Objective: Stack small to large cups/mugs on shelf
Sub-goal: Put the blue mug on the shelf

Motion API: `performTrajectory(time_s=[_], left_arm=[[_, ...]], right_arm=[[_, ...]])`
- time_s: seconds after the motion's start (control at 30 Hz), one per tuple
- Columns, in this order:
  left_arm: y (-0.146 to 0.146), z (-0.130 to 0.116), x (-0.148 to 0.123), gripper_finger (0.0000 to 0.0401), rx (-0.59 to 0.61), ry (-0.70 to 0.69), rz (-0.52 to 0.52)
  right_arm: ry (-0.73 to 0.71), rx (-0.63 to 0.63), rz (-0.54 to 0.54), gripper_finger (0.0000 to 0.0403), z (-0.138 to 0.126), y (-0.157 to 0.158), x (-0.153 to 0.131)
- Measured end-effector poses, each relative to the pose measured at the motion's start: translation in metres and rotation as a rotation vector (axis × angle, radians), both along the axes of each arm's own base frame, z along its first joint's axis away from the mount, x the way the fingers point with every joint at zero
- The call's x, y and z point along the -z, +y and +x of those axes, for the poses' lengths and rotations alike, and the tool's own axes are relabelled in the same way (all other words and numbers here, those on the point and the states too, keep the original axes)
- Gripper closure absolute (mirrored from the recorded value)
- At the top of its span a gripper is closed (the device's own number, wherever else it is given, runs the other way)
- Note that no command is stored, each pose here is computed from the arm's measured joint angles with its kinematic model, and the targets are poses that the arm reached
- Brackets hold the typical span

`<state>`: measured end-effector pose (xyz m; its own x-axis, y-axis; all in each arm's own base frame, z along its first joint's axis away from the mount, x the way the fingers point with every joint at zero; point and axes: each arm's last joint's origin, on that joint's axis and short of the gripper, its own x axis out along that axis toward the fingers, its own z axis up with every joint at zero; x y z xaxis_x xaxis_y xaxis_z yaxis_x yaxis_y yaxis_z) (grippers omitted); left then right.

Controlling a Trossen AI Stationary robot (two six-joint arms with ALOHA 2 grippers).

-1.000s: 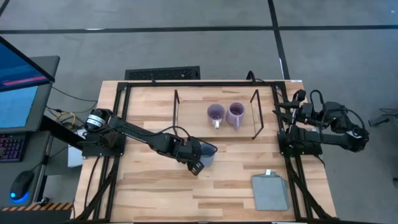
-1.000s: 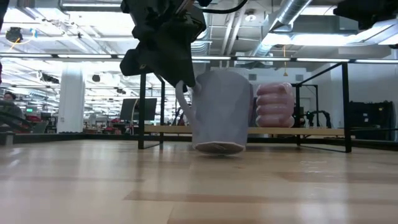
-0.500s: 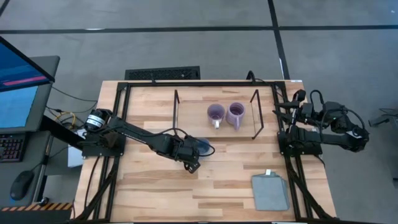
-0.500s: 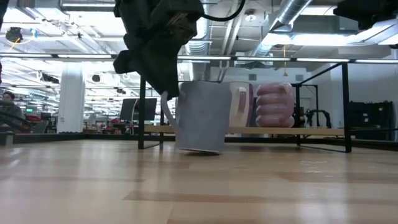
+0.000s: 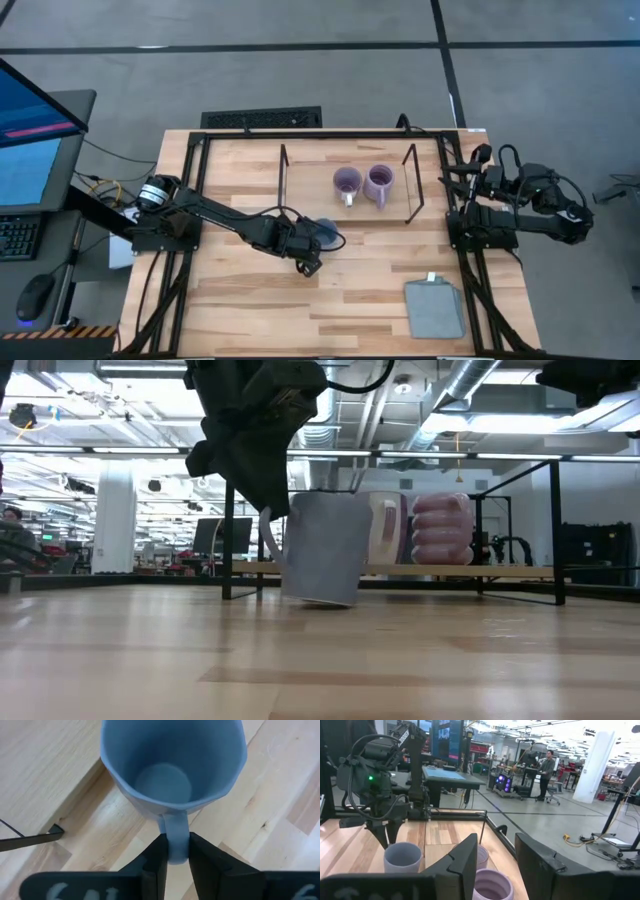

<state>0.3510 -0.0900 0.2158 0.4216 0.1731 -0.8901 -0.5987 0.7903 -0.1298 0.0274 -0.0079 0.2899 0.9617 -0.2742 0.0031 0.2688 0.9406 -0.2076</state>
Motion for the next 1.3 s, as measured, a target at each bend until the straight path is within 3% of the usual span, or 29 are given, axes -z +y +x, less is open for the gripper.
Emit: performTrajectory(time_s=[0.43,0.8,1.3], left_arm=[[-0.001,0.000,0.001,0.0320,0.015,0.006,-0.004],[-0.011,0.016,0.038,0.0319,0.012,0.089,-0.077],[-0.010,0.020,0.022,0.0319,-0.018,0.088,-0.045]], right_arm=[[0.000,0.000,0.000,0.0248,0.000,0.000,0.000],[0.000,-0.001,0.000,0.0248,0.000,0.000,0.000],[0.000,-0.001,0.000,0.0248,0.000,0.000,0.000]])
